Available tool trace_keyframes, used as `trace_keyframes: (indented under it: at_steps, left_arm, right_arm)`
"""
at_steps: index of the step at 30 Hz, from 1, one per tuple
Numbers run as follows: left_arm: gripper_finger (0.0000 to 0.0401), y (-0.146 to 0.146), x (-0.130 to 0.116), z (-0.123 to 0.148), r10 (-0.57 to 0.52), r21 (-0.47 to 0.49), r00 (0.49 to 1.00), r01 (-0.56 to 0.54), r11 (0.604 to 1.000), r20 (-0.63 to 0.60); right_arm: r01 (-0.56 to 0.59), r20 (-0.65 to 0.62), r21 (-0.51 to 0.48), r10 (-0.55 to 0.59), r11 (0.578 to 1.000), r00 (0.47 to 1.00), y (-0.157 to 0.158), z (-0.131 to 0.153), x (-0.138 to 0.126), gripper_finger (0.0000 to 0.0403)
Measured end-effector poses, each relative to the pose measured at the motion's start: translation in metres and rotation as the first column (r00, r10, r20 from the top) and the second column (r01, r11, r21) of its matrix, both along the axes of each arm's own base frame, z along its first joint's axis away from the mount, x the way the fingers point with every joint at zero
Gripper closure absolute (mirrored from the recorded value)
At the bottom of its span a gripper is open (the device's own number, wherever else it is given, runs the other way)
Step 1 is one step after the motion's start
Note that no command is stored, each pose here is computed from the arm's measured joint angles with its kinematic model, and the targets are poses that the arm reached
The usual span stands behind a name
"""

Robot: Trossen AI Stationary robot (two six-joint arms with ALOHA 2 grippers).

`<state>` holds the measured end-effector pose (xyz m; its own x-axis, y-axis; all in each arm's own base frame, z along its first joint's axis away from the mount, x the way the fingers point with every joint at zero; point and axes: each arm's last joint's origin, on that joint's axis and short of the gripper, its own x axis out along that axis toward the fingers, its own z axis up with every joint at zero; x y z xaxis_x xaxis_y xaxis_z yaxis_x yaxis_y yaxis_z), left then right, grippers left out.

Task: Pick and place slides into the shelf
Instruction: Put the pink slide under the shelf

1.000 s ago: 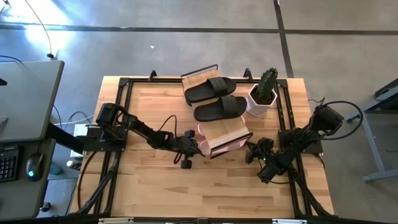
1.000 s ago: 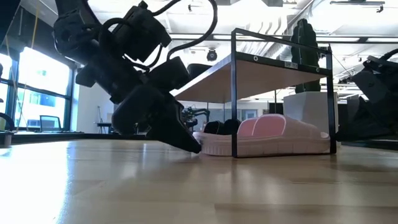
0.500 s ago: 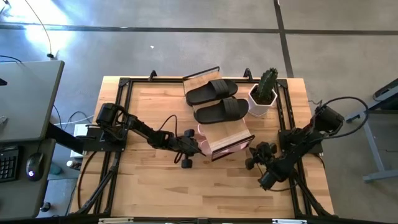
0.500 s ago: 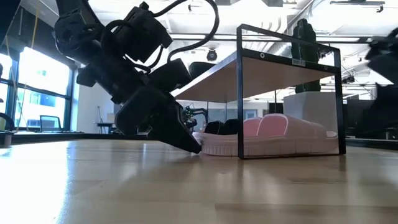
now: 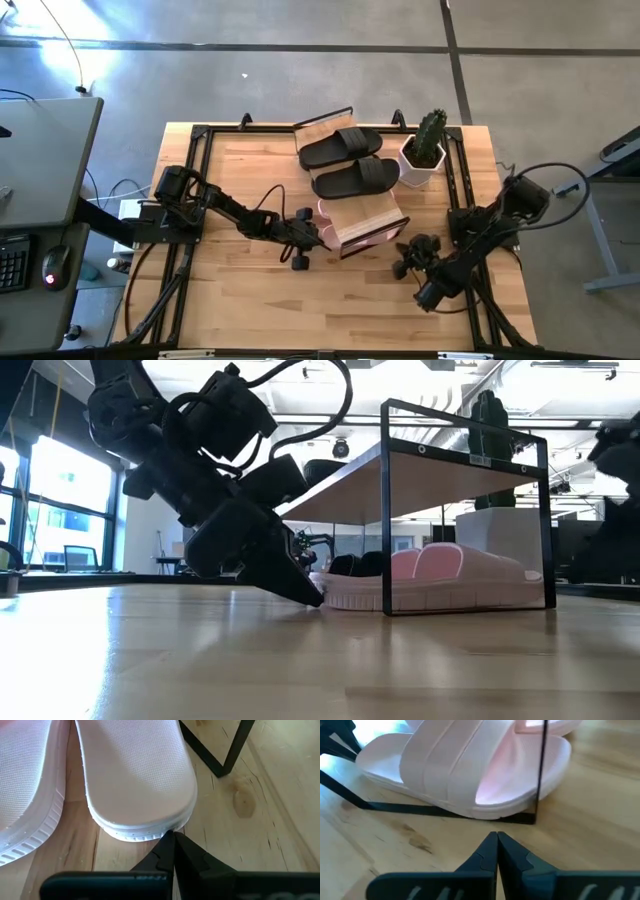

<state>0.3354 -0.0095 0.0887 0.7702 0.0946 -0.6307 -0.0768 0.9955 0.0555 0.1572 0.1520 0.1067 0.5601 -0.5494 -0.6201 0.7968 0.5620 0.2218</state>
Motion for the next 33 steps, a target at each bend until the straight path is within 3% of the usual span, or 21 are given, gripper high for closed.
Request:
trace_keyframes:
  at_steps: [5,33]
  left_arm:
    - [0.0401,0.0,0.0,0.0,0.0,0.0,1.0,0.0,1.0,-0.001]
    - [0.0401,0.0,0.002,0.001,0.014,0.012,1.0,-0.014,1.0,0.004]
  right_arm:
    - [-0.023,0.095,0.011,0.022,1.0,0.995,-0.004,-0.016,0.008,0.0403]
    - [0.04,0.095,-0.028,-0.037,0.999,0.995,-0.02,-0.023,0.021,0.0403]
